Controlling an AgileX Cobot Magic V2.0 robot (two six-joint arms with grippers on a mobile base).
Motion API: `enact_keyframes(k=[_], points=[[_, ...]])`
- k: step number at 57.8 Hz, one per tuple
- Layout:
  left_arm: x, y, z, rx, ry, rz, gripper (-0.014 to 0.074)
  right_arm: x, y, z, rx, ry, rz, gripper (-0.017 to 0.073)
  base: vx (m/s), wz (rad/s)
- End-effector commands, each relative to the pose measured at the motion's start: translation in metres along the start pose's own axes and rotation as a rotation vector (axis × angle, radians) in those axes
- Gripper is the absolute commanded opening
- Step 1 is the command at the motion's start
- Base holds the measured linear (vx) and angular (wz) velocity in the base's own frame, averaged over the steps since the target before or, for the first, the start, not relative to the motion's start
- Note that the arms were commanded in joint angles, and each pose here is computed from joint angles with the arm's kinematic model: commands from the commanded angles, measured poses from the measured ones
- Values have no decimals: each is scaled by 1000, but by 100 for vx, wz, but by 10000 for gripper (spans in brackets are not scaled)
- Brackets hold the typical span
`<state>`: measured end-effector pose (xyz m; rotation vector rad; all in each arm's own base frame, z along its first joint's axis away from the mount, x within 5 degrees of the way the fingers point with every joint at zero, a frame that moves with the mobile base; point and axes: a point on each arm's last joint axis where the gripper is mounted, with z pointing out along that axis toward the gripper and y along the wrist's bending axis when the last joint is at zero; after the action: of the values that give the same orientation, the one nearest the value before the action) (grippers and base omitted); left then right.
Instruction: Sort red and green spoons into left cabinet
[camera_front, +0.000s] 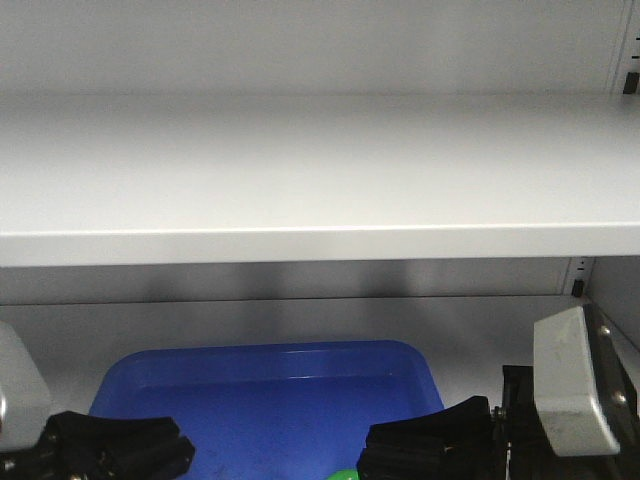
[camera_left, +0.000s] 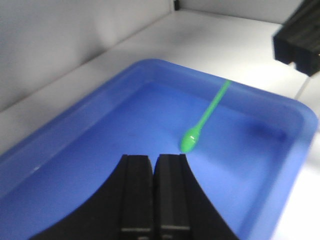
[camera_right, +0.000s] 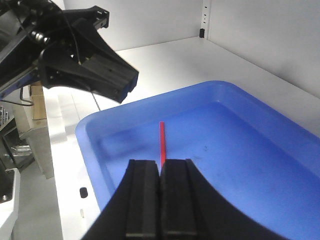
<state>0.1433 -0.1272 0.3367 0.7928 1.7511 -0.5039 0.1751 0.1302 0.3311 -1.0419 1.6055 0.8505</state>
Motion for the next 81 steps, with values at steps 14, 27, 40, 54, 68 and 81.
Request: enact_keyframes(k=[14,27,40,54,68,81], points=[[-21,10,-13,-114,-153,-95,-1,-14,3,-5,-4,-69,1,-3,0,0],[-24,12,-7,-129,-193,-57,-1,-14,3,-5,-4,-69,1,-3,0,0],[-31,32,-49,-288,-282,-40,-1,-14,3,-5,-4,-69,1,-3,0,0],[-20,37,-108,-494,-256,0,-1,-14,3,-5,-4,-69,1,-3,0,0],[23,33,-119,-619,-345,-12,-1,-14,3,-5,-4,-69,1,-3,0,0],[110,27,-105,-711,-441,-8,-1,-14,3,-5,-4,-69,1,-3,0,0]])
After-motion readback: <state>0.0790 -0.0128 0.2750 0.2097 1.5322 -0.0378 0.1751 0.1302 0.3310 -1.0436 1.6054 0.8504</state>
